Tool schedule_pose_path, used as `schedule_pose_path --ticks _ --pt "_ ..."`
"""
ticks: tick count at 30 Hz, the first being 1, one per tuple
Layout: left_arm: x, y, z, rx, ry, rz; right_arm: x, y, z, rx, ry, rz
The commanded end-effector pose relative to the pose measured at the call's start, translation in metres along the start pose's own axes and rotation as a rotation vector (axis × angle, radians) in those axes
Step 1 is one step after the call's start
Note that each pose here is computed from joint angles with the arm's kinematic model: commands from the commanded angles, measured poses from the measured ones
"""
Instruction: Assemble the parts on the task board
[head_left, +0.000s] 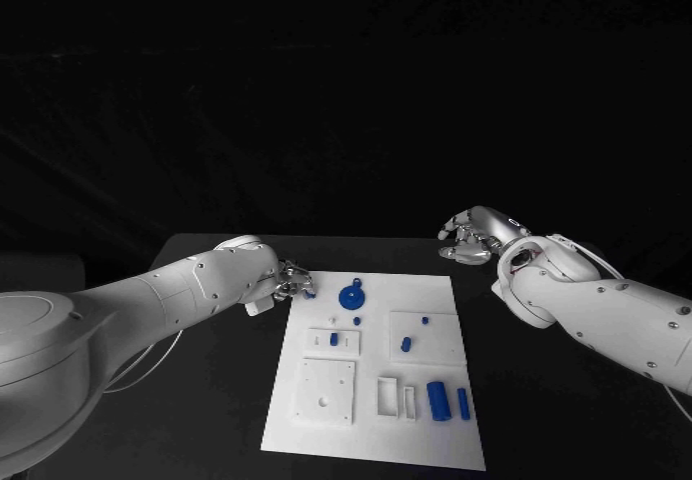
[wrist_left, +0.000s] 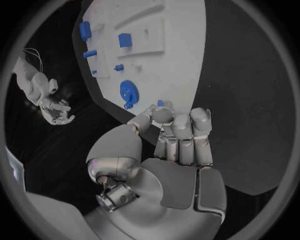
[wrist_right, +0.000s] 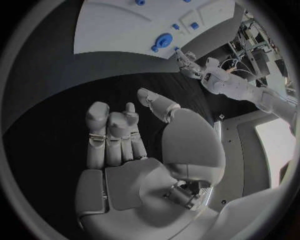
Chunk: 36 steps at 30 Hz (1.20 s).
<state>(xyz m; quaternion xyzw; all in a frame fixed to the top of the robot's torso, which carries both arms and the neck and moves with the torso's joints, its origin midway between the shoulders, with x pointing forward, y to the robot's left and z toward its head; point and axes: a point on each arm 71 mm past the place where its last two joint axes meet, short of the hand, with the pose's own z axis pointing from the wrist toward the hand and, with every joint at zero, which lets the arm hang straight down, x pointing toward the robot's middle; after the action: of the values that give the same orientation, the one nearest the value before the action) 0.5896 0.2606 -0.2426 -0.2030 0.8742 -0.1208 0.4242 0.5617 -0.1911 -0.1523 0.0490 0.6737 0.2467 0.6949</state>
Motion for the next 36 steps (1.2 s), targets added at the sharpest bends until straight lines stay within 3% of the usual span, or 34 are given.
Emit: schedule_pose_path --ticks 1,9,13,17,21,36 --pt "-0.0006 -0.0019 -0.0049 0.024 -0.018 -0.048 0.000 -0.001 0.000 -0.005 0.013 -0.007" --pt "-0.0005 0.0013 -0.0300 0.075 -0.041 -0.053 -0.002 -0.005 -0.002 0.000 0.015 -0.010" --pt "0.0054 0.0003 -0.0419 0.113 -0.064 -0.030 -0.002 -0.007 -0.002 0.003 0.015 -0.011" --pt "0.0151 -0.0058 -0.0519 0.158 -0.076 0.011 -0.002 -0.007 -0.003 0.004 0.016 -0.009" --pt "0.0241 -0.0083 -0.0577 0.186 -0.103 0.038 -0.002 -0.008 -0.003 0.006 0.016 -0.010" --pt "0.0581 0.0000 -0.0677 0.200 -0.134 0.072 -0.002 -0.009 -0.002 0.009 0.020 -0.009"
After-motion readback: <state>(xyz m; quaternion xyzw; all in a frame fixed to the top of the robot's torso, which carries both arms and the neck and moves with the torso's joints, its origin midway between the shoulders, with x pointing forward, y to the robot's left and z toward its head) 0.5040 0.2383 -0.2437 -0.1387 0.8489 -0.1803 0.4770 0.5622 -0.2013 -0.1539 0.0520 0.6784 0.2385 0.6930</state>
